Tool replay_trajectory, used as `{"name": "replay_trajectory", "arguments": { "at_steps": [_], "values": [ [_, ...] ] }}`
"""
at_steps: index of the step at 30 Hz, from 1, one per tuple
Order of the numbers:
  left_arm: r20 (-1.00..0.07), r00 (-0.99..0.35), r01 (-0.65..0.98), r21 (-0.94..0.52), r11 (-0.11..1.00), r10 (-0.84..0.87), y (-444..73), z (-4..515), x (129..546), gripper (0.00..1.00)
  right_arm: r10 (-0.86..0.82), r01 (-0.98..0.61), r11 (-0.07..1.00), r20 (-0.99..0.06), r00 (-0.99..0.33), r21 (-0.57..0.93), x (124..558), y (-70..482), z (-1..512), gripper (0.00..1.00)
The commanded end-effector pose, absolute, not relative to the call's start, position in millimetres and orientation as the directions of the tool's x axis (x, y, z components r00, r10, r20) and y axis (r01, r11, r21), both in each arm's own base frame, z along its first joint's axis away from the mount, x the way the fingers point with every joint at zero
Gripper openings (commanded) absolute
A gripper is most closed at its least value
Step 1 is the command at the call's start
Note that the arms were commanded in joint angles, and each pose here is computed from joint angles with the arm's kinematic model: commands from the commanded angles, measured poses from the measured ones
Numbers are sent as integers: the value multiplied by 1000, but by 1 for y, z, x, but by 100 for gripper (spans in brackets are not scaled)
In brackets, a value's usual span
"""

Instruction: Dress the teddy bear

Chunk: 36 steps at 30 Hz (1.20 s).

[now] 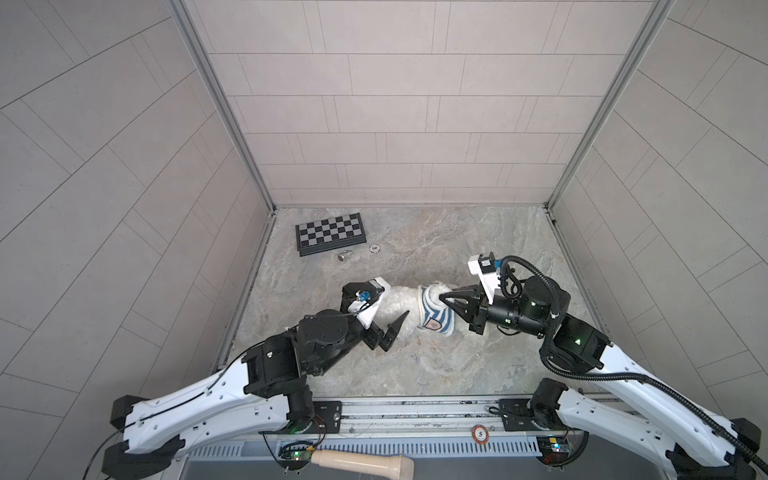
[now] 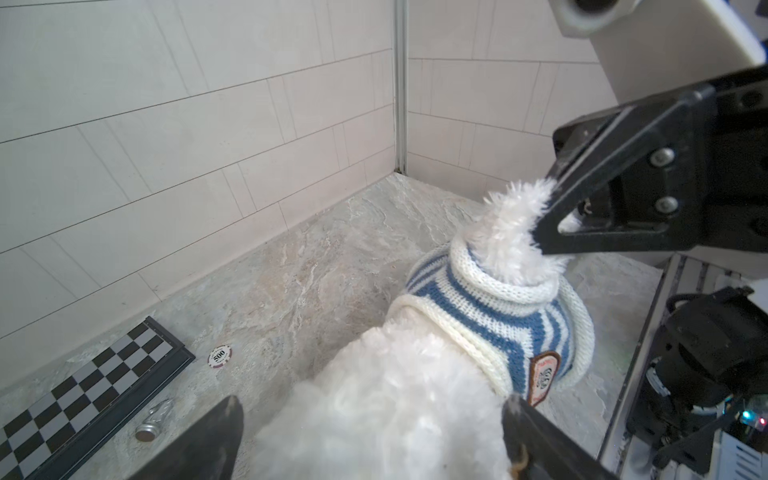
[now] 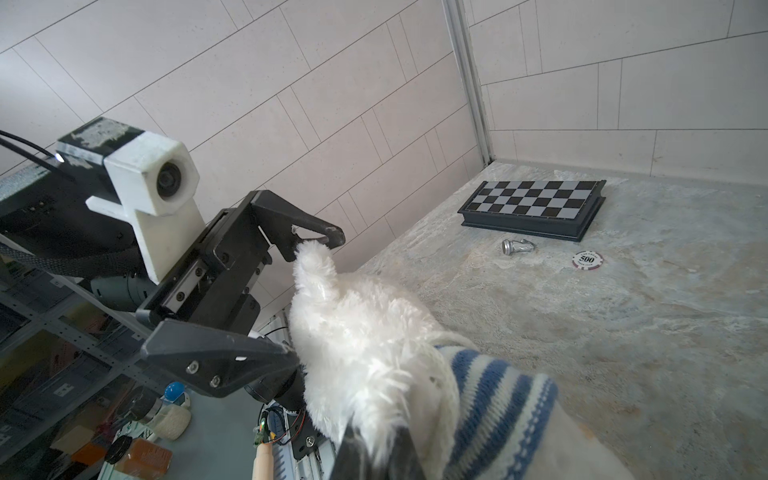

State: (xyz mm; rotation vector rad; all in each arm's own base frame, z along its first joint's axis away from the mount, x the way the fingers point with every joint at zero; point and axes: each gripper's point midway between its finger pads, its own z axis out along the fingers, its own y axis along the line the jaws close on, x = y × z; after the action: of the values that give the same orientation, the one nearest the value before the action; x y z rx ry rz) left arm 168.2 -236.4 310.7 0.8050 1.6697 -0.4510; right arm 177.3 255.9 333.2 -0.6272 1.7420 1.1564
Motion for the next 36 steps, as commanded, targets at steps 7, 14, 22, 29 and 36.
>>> {"name": "replay_trajectory", "arguments": {
  "at_steps": [7,14,22,29,36],
  "values": [
    [-870,29,806,312,503,493,-266,280,162,100,40,-881,322,-935,-352,346,157,260,359,0],
    [-890,80,852,295,434,448,-286,287,153,92,43,-883,288,-926,-375,371,157,267,359,0],
    [-898,86,877,273,395,430,-298,294,148,78,42,-881,296,-927,-373,368,156,265,354,0],
    [-917,124,895,269,356,380,-307,308,142,84,36,-886,279,-926,-377,371,154,266,353,0],
    [-919,146,895,280,347,367,-309,316,141,86,29,-894,255,-927,-373,367,149,267,353,0]
  ]
}}
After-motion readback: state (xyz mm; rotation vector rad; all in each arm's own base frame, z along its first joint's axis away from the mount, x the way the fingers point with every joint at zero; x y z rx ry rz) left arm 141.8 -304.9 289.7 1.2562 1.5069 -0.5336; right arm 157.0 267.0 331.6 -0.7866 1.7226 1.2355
